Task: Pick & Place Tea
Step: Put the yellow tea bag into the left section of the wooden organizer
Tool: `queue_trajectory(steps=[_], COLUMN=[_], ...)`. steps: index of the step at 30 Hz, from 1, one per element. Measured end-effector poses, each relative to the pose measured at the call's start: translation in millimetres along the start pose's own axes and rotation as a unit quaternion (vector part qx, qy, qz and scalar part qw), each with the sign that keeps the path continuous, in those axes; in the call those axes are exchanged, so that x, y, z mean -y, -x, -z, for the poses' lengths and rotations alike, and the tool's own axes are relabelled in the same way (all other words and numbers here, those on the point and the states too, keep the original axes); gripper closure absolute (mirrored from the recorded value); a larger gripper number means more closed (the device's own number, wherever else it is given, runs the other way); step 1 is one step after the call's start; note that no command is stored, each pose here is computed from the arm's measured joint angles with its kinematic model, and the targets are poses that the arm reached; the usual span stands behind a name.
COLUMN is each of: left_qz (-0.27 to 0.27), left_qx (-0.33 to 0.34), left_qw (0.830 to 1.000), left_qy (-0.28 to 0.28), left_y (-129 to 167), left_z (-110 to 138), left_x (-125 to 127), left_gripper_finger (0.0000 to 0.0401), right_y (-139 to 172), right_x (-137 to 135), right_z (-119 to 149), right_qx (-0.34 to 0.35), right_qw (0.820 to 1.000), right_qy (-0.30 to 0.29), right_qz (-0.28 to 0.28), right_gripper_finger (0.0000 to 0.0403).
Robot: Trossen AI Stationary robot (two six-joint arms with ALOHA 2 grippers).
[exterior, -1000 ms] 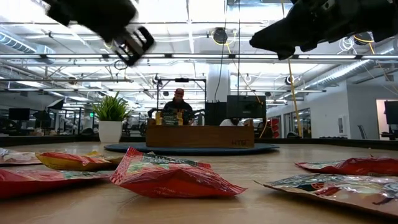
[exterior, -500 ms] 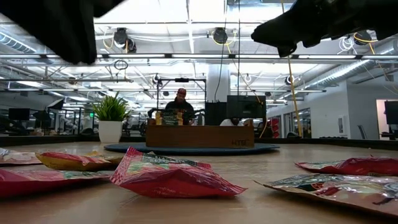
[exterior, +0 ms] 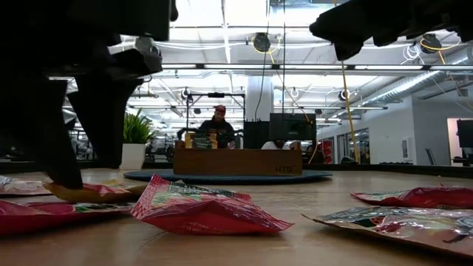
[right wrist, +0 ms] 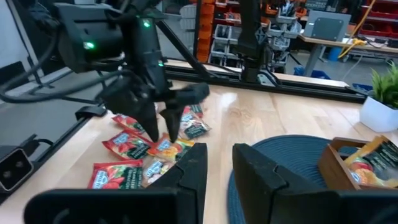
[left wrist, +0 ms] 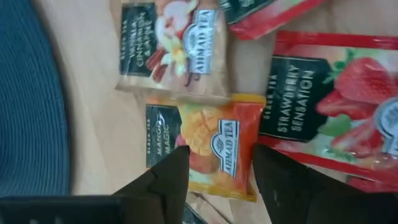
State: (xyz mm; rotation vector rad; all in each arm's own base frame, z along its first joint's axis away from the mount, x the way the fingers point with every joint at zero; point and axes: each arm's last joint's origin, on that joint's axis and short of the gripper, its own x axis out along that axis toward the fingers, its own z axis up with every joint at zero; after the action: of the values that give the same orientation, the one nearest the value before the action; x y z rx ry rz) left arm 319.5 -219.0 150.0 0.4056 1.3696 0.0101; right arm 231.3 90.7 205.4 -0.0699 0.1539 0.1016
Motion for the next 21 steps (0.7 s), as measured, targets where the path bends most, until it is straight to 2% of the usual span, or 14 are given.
queue_trajectory(steps=[14,21], left_qz=[0.038,0.052], left_qx=[-0.013,0.001], left_qw=[0.999,0.999], left_qy=[0.014,0.017], left_y=[-2.0,-17.2], left_z=[-1.1,5.7], left_x=[-2.5,-2.5], left_gripper_finger=[0.0219,0.0219], right_y=[-0.1,-0.1], right_x=[0.4,0.3], right_z=[0.2,0.2], right_qx=[-0.001,-0.001], right_qw=[1.000,1.000], right_qy=[-0.001,-0.003], right_qz=[0.001,0.001], right_gripper_finger=[0.0339,0.0339])
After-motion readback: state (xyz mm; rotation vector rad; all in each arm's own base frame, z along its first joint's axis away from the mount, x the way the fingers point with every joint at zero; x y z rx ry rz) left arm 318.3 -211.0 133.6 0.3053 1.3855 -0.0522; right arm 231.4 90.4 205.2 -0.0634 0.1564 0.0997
